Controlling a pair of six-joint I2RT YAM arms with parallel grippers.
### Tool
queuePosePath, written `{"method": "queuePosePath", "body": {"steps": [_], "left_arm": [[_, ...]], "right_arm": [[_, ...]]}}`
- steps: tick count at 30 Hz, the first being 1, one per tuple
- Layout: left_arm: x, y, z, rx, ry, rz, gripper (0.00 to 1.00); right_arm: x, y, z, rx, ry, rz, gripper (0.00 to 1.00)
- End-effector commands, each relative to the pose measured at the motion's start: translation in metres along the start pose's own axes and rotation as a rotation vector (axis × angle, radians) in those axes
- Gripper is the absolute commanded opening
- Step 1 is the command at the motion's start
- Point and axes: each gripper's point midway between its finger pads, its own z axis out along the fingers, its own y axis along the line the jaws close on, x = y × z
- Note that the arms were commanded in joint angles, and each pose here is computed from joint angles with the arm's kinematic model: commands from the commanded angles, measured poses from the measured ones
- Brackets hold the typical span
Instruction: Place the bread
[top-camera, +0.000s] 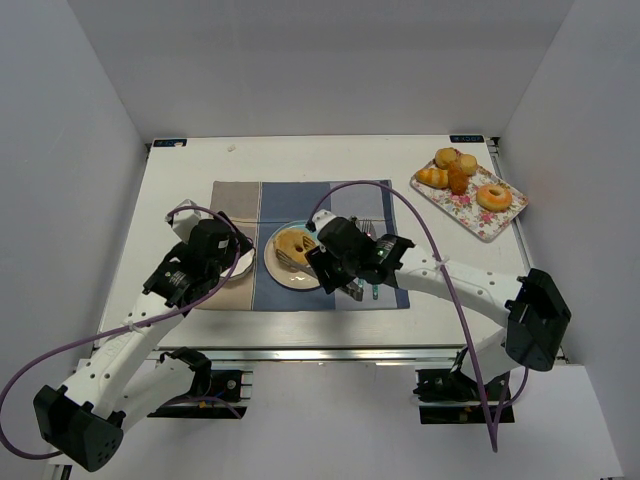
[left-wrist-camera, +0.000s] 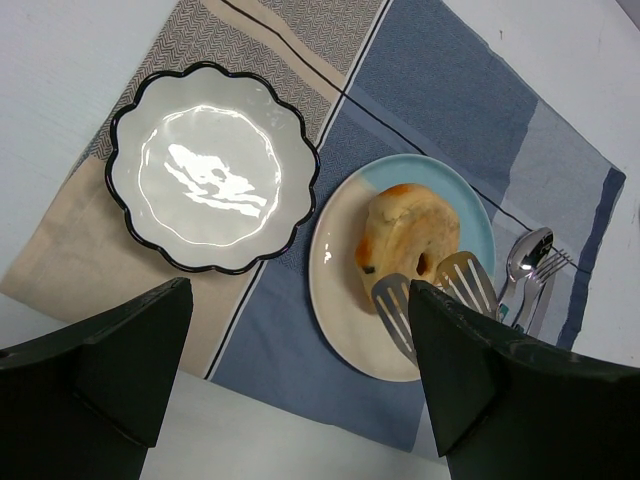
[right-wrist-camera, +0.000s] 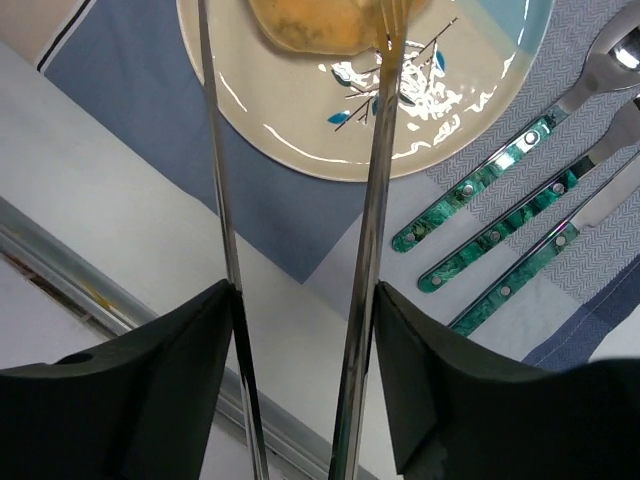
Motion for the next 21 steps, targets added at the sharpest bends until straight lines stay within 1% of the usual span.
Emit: {"method": "queuePosePath", "body": {"steps": [1,3,4,5,9,10,12,14,16,17,18,19,21], "left_arm": [[0.0,0.003,0.001,0.0,-0.006,0.003,0.98],[0.0,0.002,0.001,0.001,-0.007,0.001,0.98],[0.001,0.002,0.001,0.002,-0.006,0.002,0.98],[0.001,0.002,0.001,0.004,-0.005,0.001,0.98],[-0.001,0.002,0.0,0.002,-0.01,0.002,0.98],[-0.001,0.003,0.0,0.001,-0.009,0.001,0.98],[-0.001,0.003,0.0,-0.001,-0.013,0.001,0.98],[-0.002,0.004,-0.001,-0.001,-0.017,-0.001,0.98],[-0.003,0.004,-0.001,-0.001,-0.021,-0.004,0.98],[-0.003,0.004,-0.001,0.0,-0.022,-0.003,0.98],[-0.004,0.004,-0.001,0.0,-0.025,-0.004,0.98],[-0.003,0.005,-0.001,-0.003,-0.025,-0.002,0.98],[-0.004,0.005,-0.001,-0.004,-0.028,-0.003,0.98]], "right_arm": [[-0.028,0.009,-0.017,-0.039,-0.082,0.018,0.64],[-0.033,0.008,-0.022,-0.042,-0.102,0.024,0.67],[-0.036,0.009,-0.025,-0.044,-0.114,0.021,0.66],[-0.038,0.009,-0.028,-0.044,-0.125,0.026,0.64],[-0.054,0.003,-0.046,-0.018,-0.189,0.051,0.61],[-0.061,-0.007,-0.057,0.028,-0.232,0.068,0.6],[-0.064,-0.023,-0.066,0.093,-0.263,0.098,0.56],[-0.07,-0.05,-0.079,0.157,-0.295,0.161,0.54],[-0.072,-0.07,-0.089,0.17,-0.313,0.221,0.52],[-0.071,-0.098,-0.091,0.213,-0.314,0.273,0.5],[-0.071,-0.108,-0.097,0.211,-0.329,0.298,0.49],[-0.069,-0.14,-0.102,0.268,-0.341,0.351,0.46],[-0.064,-0.168,-0.111,0.323,-0.35,0.392,0.46]]}}
